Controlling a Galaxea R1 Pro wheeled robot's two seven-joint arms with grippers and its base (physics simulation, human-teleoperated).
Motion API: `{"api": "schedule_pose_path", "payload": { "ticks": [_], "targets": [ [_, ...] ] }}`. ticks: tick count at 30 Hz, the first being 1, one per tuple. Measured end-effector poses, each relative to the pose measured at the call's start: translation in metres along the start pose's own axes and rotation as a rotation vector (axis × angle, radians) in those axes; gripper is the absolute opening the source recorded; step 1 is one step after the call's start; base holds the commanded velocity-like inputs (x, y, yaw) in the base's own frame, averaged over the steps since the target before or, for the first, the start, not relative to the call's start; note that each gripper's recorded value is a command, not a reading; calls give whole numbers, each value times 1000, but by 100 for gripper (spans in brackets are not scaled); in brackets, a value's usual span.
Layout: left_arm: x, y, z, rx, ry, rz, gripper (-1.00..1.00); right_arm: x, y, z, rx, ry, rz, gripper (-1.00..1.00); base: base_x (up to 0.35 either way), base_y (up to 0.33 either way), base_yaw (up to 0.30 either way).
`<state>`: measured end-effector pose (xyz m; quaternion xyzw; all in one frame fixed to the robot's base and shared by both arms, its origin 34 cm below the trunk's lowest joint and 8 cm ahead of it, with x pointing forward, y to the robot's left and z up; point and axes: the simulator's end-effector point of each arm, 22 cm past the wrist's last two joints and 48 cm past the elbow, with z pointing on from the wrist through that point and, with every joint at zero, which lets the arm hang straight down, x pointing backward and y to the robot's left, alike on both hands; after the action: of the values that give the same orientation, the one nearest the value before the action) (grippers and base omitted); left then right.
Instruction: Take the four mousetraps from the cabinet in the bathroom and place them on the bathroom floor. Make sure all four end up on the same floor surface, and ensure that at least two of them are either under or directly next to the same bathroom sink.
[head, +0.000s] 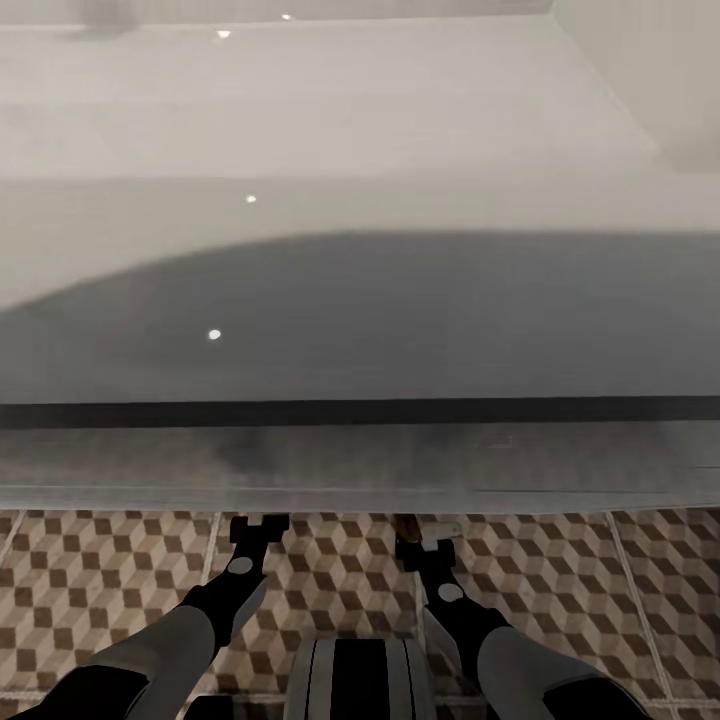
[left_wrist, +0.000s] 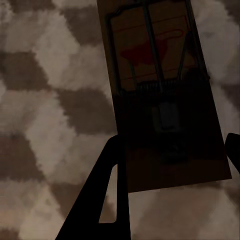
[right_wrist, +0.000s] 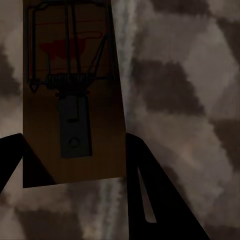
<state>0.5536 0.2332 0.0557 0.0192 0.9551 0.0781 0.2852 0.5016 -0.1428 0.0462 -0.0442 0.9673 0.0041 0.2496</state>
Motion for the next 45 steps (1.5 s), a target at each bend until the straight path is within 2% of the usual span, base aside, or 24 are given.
{"api": "schedule_pose_path", "payload": {
  "ticks": [12, 18, 27, 45],
  "targets": [
    [7, 0, -1, 4, 19, 11, -100, 1, 0, 0, 0, 2, 1, -100, 0, 0, 0],
    [25, 1, -2, 4, 96, 40, -100, 2, 0, 0, 1, 4, 3, -100, 0, 0, 0],
    [47, 1, -7, 8, 154, 61, -100, 1, 0, 0, 1, -1, 4, -100, 0, 0, 0],
    [52, 1, -8, 10, 162, 66, -100, -14, 2, -1, -8, -70, 2, -100, 0, 0, 0]
  ]
}}
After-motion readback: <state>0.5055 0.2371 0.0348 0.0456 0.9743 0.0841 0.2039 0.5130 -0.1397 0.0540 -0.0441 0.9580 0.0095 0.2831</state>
